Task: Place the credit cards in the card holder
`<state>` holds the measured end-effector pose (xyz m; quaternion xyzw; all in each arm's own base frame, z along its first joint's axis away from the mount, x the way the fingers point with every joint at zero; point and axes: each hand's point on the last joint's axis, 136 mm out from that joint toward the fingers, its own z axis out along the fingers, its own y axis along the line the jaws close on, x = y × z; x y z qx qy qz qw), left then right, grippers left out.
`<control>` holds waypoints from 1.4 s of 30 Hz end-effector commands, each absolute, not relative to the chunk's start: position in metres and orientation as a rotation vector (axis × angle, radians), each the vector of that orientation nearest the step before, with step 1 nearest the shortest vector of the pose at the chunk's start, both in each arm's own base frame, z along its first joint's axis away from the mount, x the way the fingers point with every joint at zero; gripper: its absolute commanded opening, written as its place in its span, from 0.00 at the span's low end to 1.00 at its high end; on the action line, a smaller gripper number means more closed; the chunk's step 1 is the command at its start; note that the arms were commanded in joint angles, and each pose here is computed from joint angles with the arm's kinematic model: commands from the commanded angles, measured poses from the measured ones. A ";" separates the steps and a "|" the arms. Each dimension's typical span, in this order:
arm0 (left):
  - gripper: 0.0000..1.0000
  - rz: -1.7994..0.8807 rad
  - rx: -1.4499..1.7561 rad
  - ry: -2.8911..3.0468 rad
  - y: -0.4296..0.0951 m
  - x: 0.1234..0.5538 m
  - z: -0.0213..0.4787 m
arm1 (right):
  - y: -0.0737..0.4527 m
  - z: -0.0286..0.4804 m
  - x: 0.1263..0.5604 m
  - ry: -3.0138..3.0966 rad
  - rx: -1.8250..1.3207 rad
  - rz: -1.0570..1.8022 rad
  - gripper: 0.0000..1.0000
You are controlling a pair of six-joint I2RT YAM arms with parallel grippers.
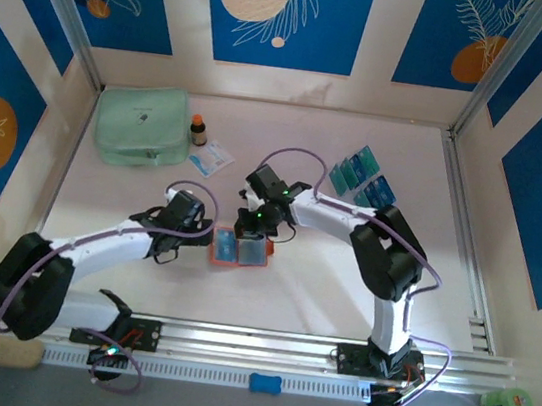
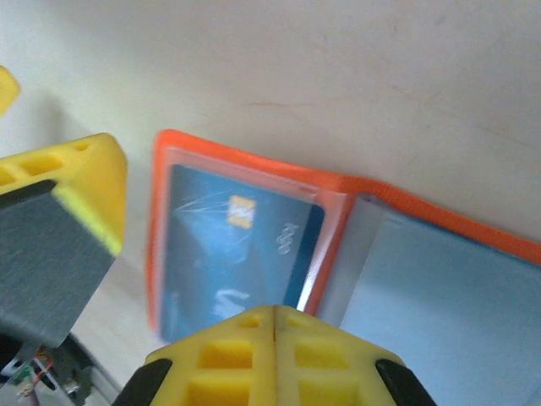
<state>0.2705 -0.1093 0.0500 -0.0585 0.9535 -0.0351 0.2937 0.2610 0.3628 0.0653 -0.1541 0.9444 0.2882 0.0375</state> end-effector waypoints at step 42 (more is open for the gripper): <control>1.00 -0.446 0.069 2.468 -0.218 0.280 0.114 | 0.246 0.030 0.260 2.958 -0.213 0.665 0.03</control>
